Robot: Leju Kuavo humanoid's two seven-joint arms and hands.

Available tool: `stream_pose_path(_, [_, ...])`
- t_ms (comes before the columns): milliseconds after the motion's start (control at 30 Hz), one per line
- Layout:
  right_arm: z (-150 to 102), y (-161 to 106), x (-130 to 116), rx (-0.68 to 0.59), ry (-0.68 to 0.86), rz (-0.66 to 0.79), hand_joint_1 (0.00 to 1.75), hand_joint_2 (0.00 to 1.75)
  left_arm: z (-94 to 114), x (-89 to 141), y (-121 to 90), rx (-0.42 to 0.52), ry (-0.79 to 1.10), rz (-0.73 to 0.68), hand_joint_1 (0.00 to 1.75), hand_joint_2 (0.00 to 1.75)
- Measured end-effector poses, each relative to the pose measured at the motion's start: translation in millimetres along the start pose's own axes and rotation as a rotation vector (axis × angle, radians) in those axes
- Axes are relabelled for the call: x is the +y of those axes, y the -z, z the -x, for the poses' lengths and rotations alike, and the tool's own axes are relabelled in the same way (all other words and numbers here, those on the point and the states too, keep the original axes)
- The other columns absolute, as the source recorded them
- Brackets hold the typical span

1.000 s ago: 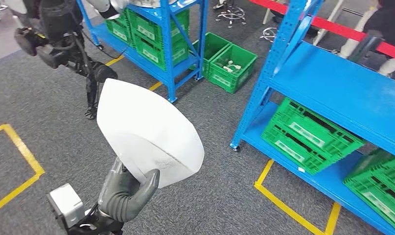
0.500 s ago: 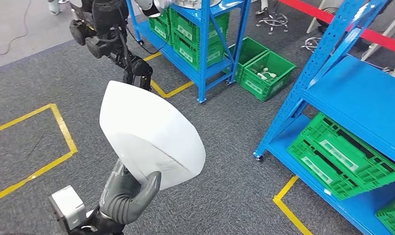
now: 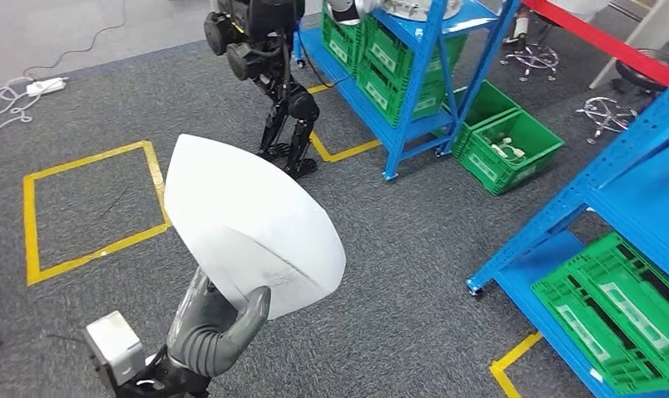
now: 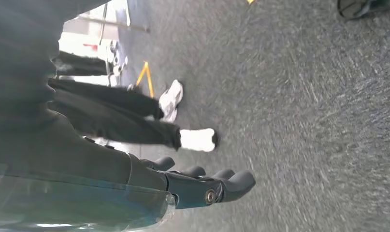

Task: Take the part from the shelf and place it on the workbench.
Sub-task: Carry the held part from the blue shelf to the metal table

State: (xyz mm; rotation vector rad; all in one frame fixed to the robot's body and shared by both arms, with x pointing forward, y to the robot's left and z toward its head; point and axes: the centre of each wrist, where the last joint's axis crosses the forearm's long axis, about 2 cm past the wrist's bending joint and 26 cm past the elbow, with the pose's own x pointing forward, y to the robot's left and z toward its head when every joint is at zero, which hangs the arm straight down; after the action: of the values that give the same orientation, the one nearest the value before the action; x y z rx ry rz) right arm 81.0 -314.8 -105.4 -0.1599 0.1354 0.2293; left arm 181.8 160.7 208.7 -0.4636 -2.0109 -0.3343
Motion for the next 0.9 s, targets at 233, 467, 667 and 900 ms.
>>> stream_pose_path(233, [0.2,0.1,-1.1,0.0,0.0,0.002,0.0,1.75,0.1,-0.2,-0.1,0.002,-0.001,0.0,1.75,1.75])
stream_pose_path(467, [-3.8,-1.1,-3.3,-0.008,0.002,0.005,0.0,1.75,-1.0,-0.1,-0.4,-0.001,-0.002,-0.001,1.75,1.75])
stream_pose_path(667, [-1.0,-0.2,-1.9,-0.003,0.001,0.003,0.0,1.75,-0.4,0.0,-1.3,0.004,-0.001,-0.001,1.75,1.75])
stream_pose_path(900, [-3.5,-1.0,-3.9,-0.008,0.002,0.004,0.0,1.75,-0.8,0.0,-1.1,0.0,0.001,0.002,1.75,1.75])
